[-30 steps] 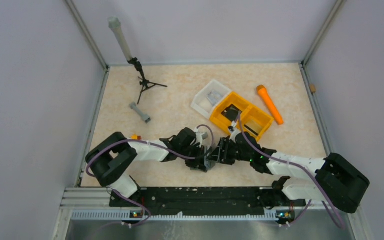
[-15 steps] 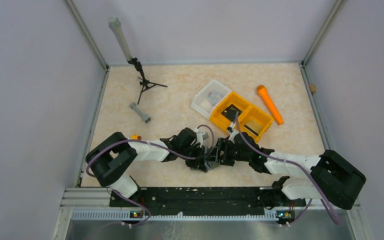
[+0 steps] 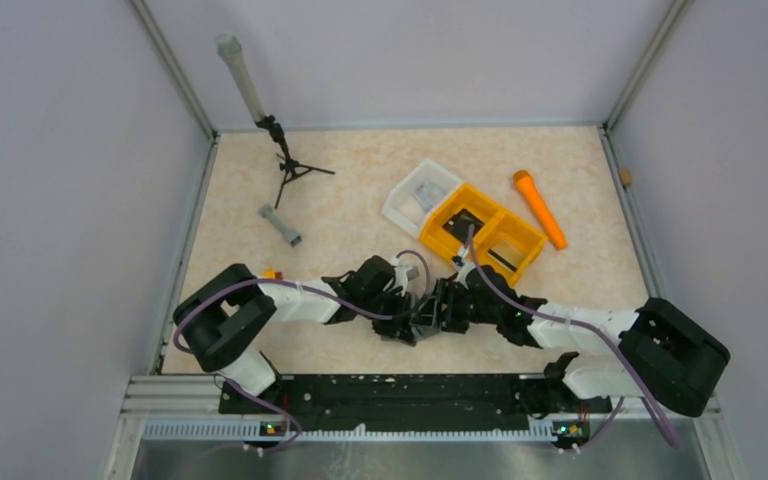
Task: Take the credit cards out of the card holder
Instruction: Remove the credit card from the card holder.
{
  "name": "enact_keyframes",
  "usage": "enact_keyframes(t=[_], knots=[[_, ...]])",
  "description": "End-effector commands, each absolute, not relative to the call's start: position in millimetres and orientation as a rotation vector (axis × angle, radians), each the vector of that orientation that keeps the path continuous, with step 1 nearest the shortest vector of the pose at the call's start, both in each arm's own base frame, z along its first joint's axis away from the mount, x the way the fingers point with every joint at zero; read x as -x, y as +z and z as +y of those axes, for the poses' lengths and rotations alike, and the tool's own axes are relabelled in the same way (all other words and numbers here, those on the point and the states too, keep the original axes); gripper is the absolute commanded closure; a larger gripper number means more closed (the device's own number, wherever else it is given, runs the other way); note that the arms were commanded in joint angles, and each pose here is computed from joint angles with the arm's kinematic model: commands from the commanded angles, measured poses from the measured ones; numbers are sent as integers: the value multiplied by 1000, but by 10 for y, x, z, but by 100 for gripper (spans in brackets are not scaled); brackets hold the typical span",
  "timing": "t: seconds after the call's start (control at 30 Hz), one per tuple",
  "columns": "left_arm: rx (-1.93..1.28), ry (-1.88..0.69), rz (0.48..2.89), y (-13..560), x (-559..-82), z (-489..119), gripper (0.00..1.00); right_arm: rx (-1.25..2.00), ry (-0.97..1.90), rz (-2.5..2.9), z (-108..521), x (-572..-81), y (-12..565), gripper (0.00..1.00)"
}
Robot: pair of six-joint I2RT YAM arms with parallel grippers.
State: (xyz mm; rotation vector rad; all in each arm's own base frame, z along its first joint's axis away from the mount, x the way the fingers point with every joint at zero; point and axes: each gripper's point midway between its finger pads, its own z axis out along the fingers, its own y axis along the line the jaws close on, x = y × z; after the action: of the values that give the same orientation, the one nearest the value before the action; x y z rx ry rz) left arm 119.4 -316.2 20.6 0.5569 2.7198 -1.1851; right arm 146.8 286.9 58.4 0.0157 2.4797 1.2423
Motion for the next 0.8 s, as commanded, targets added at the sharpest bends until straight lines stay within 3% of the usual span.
enact_keyframes(t=[0.0,0.23,0.43,0.77], knots=[[-558,-1191,2701,234,-1236,-3225,89,38,1222,2457,2954,-1522,664,45],[-557,-1166,2718,180,-1234,-3195,89,37,1246,2426,2952,-1520,763,48],[-556,-1152,2729,145,-1228,-3172,89,26,1223,2433,2913,-1520,752,67],[-556,-1138,2744,94,-1213,-3145,89,5,1322,2408,2983,-1481,769,64]])
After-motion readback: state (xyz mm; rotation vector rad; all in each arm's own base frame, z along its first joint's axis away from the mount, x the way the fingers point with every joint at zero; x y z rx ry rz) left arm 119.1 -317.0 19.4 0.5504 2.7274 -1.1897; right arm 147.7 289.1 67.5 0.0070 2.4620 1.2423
